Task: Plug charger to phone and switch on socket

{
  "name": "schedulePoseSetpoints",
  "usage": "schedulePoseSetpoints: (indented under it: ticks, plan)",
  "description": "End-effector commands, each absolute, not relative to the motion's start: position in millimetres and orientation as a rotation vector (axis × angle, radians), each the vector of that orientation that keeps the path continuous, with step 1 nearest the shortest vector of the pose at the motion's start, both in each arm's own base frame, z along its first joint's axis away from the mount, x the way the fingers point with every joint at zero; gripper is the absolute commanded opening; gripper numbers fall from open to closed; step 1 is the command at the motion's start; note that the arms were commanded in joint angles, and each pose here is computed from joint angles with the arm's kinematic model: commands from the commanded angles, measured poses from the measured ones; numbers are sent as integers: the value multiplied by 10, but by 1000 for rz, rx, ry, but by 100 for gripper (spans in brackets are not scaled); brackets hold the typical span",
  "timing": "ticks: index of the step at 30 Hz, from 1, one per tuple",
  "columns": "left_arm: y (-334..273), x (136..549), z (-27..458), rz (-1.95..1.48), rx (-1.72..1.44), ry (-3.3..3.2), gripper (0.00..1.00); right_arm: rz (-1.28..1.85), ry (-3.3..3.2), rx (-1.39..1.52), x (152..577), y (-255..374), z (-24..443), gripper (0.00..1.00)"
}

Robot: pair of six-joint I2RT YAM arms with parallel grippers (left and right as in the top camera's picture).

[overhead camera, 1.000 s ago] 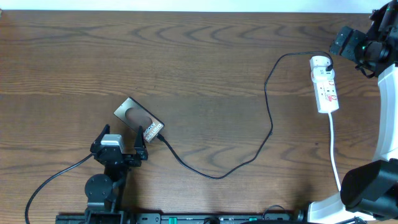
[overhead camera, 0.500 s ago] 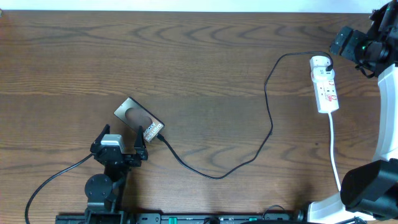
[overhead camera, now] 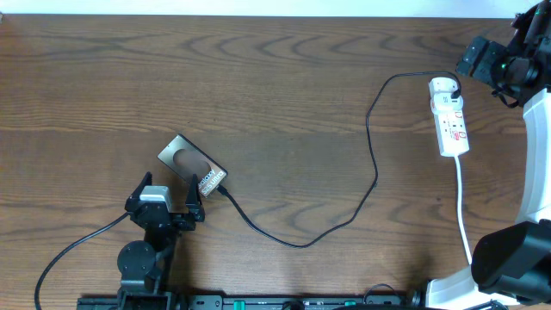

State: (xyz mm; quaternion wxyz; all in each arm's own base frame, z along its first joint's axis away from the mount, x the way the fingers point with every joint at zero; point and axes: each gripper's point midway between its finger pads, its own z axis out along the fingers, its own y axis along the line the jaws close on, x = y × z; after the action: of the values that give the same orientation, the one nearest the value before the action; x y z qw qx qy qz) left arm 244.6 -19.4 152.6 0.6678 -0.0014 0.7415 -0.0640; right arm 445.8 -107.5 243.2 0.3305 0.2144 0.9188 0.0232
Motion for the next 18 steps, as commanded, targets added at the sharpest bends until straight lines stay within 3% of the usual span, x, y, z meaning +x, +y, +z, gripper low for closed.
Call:
schedulePoseSetpoints:
  ticks: [1,11,18]
  plan:
    - [-202,2433,1384,-146,6,1721,88,10,2372,556,4446,-1127,2537,99]
    - [-202,2433,1384,-146,6,1721,88,54,2025,274,4498,-482,2781,99]
    - [-202,2433,1384,-145,6,1721,88,84,1673,159,3859,-83,2763,99]
